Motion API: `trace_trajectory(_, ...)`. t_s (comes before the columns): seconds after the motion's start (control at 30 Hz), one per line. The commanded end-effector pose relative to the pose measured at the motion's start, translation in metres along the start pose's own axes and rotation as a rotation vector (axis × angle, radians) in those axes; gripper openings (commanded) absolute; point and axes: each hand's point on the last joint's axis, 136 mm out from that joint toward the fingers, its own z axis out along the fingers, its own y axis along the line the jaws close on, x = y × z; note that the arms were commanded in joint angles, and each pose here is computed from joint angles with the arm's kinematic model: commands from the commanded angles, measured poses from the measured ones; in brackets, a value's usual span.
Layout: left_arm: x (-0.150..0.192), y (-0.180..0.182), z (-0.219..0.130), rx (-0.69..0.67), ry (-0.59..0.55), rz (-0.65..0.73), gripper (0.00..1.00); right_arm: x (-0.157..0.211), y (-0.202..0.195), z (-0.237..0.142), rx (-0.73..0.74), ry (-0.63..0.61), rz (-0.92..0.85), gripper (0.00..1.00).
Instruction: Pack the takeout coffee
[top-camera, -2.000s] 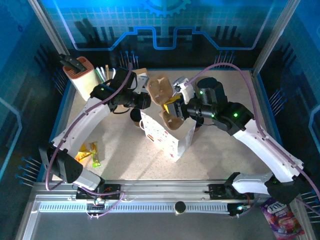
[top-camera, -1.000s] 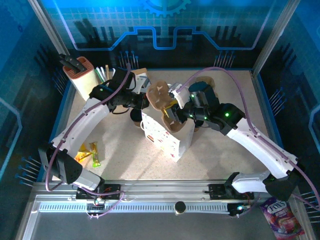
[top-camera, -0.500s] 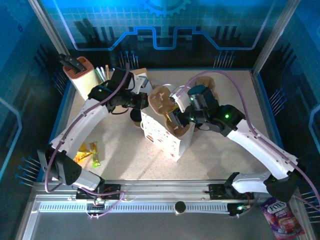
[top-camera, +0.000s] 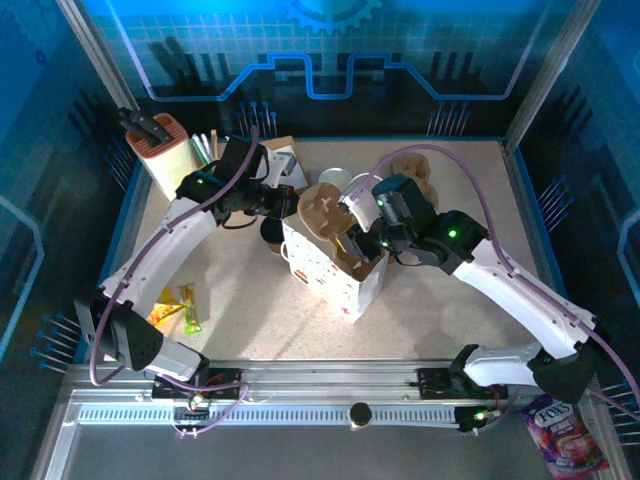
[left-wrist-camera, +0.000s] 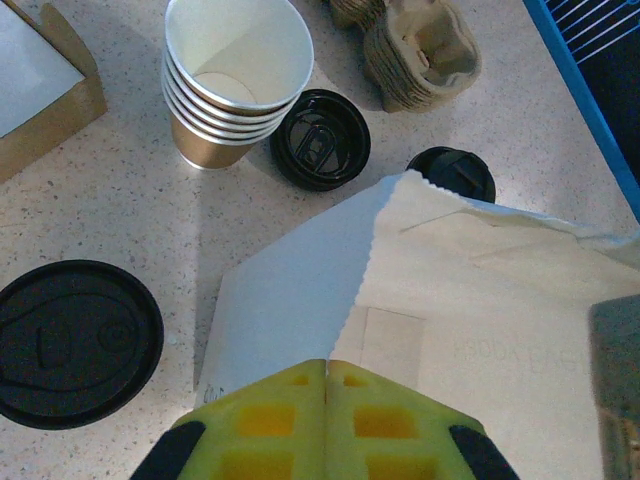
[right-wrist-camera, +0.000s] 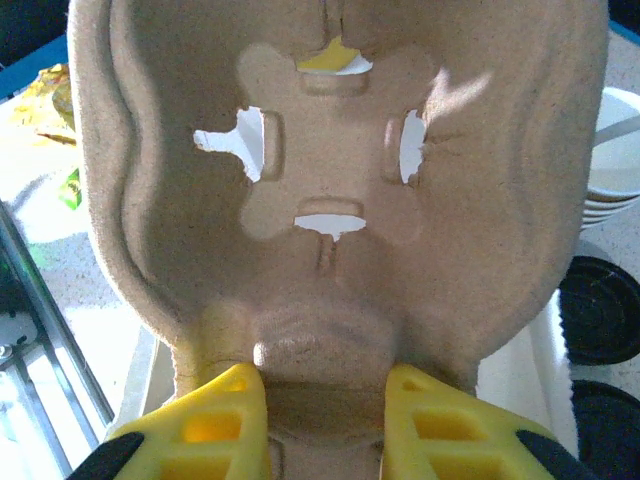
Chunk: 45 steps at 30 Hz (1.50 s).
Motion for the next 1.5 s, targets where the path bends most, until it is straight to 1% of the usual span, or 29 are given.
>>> trace_trajectory(0.0,0.000,-0.004,-0.008,0.026,-0.021,0.001,0.00,0.005,0.004,0.000,0.001,0.040,-0.009,0.25)
trace_trajectory(0.3,0.001,-0.005,-0.007,0.037,-0.023,0.012,0.00,0.011,0.009,0.011,-0.005,0.099,-0.014,0.24)
trace_trajectory(0.63,0.002,-0.006,-0.007,0.045,-0.025,0.016,0.00,0.022,0.005,0.024,0.023,0.183,-0.001,0.24)
trace_trajectory(1.0,0.003,-0.007,-0.008,0.050,-0.028,0.022,0.00,0.026,0.002,0.031,0.039,0.229,0.011,0.24)
trace_trajectory(1.47,0.004,-0.007,-0.008,0.051,-0.028,0.031,0.00,0.039,0.006,0.043,0.072,0.338,-0.036,0.25)
